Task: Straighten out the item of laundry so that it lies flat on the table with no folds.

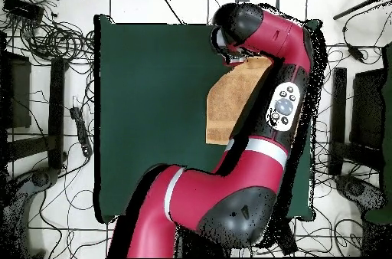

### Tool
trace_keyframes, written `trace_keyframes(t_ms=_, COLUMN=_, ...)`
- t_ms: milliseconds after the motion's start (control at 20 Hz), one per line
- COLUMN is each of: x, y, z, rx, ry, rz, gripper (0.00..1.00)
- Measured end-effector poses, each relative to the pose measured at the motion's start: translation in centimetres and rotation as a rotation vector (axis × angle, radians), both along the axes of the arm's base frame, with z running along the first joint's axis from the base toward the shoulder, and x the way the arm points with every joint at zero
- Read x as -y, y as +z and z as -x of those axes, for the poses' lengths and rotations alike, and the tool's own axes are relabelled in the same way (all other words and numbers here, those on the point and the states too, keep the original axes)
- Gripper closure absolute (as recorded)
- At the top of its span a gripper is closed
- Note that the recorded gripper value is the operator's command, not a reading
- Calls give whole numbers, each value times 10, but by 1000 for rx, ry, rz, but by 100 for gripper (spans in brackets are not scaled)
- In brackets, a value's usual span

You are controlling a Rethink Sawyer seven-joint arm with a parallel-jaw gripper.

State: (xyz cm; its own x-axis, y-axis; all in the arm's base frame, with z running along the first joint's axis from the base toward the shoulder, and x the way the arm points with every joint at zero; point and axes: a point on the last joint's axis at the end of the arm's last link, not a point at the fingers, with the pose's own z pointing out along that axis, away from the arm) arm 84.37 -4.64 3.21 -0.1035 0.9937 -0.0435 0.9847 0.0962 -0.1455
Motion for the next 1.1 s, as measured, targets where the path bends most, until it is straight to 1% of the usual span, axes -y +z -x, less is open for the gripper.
trace_keyframes(t_ms=150, x=0, y=-1, z=0, rx=0, ry=1, rz=2, gripper=100)
trace_keyframes(t_ms=500, x=1, y=-7, z=-2, rx=24, ry=4, rz=8, gripper=100)
trace_keyframes(t_ms=700, x=0, y=-17, z=0, rx=28, ry=6, rz=10, gripper=100)
trace_keyframes(t_ms=750, x=0, y=-25, z=2, rx=23, ry=7, rz=11, gripper=100)
trace_keyframes(t_ms=850, x=0, y=-30, z=4, rx=17, ry=8, rz=11, gripper=100)
trace_keyframes(t_ms=900, x=0, y=-40, z=8, rx=4, ry=9, rz=11, gripper=0)
trace_keyframes(t_ms=1100, x=0, y=-44, z=10, rx=-2, ry=10, rz=11, gripper=0)
